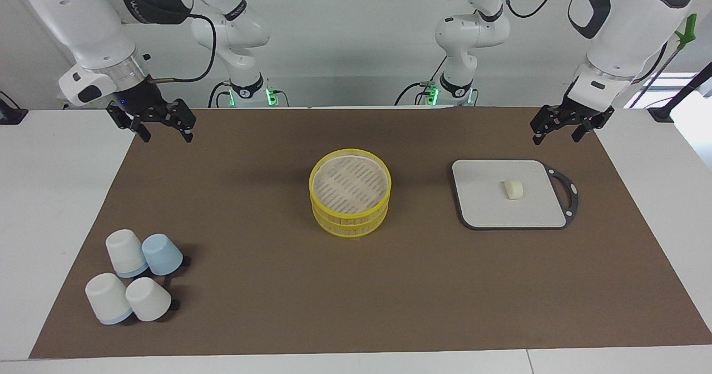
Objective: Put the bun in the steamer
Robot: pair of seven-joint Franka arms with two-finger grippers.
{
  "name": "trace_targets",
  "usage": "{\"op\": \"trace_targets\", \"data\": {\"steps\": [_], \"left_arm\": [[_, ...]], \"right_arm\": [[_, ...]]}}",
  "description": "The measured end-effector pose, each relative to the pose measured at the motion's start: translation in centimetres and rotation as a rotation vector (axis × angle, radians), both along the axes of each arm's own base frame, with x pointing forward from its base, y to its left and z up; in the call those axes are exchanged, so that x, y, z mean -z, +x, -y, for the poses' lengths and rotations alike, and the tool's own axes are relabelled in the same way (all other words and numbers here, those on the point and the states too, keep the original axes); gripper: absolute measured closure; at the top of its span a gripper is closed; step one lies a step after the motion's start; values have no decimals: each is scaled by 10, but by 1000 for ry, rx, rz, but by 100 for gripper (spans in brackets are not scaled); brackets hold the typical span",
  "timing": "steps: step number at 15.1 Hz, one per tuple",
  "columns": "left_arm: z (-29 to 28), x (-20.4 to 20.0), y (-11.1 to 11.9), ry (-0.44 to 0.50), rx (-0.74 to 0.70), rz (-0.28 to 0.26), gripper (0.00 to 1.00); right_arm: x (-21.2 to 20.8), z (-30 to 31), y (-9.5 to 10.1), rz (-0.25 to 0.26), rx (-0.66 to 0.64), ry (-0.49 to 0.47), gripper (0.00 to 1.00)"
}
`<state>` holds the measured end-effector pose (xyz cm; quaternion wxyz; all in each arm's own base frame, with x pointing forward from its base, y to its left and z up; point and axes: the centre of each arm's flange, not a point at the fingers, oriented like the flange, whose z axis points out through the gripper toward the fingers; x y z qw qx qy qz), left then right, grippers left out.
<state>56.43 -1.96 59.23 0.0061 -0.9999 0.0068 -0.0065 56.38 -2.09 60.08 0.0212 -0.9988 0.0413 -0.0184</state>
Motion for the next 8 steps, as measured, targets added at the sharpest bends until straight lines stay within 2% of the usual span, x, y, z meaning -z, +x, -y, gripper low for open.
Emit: {"op": "trace_targets", "data": {"steps": [8], "left_arm": [[-1, 0, 0, 0, -3, 0, 0]], "right_arm": [[0, 4, 1, 6, -56, -40, 0]]}}
